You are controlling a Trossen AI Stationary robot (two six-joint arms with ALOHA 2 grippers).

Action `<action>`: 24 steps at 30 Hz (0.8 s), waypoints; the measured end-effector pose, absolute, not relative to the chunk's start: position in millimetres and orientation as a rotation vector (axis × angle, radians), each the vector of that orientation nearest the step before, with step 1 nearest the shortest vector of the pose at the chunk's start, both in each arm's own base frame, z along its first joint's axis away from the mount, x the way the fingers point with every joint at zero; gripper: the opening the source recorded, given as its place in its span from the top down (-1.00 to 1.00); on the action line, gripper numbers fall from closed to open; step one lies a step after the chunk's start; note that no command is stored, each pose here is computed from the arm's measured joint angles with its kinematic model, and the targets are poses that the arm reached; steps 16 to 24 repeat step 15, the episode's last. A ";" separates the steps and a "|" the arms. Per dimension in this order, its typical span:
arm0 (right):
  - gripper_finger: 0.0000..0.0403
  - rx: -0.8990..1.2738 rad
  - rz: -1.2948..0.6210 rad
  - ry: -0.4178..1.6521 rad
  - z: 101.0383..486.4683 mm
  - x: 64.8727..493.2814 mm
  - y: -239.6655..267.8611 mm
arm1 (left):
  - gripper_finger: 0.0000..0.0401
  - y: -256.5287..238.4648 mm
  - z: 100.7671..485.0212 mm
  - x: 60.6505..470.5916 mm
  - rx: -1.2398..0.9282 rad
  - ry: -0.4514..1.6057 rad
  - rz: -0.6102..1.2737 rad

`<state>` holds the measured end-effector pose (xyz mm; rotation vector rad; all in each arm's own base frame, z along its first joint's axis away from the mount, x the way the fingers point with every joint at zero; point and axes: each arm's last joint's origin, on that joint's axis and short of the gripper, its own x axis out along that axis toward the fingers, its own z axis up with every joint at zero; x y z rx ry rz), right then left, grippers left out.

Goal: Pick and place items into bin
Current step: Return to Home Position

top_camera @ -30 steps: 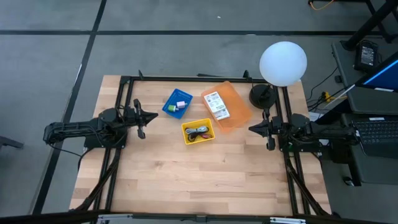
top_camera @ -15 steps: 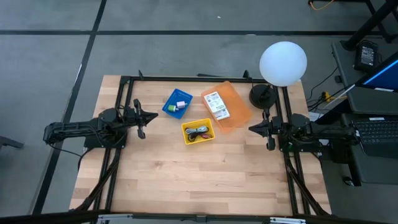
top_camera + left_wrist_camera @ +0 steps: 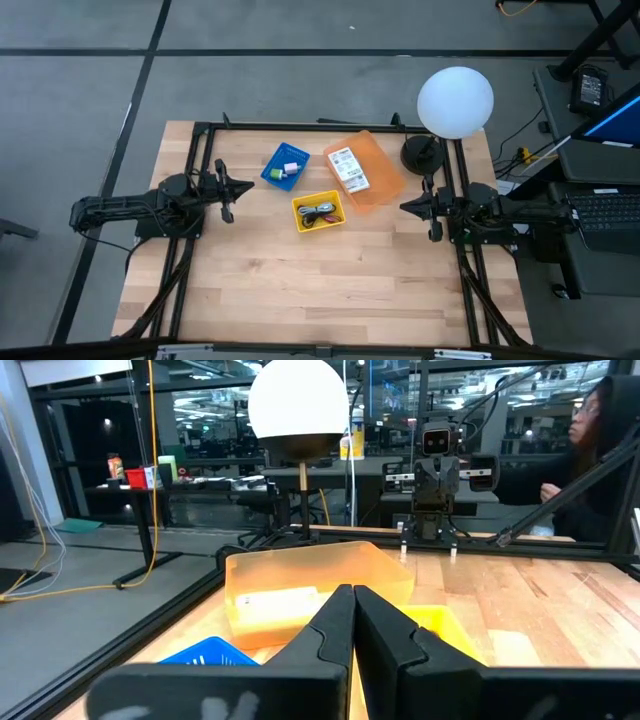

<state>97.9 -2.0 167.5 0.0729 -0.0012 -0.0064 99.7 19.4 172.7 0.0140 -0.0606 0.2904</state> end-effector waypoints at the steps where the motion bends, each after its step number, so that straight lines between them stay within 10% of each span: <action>1: 1.00 0.074 -0.006 -0.001 167.5 97.9 -2.0 | 0.98 19.4 172.7 99.7 0.014 -0.061 0.291; 24: 1.00 0.072 -0.006 -0.001 167.5 97.9 -2.0 | 0.97 19.4 172.7 99.7 0.014 -0.061 0.291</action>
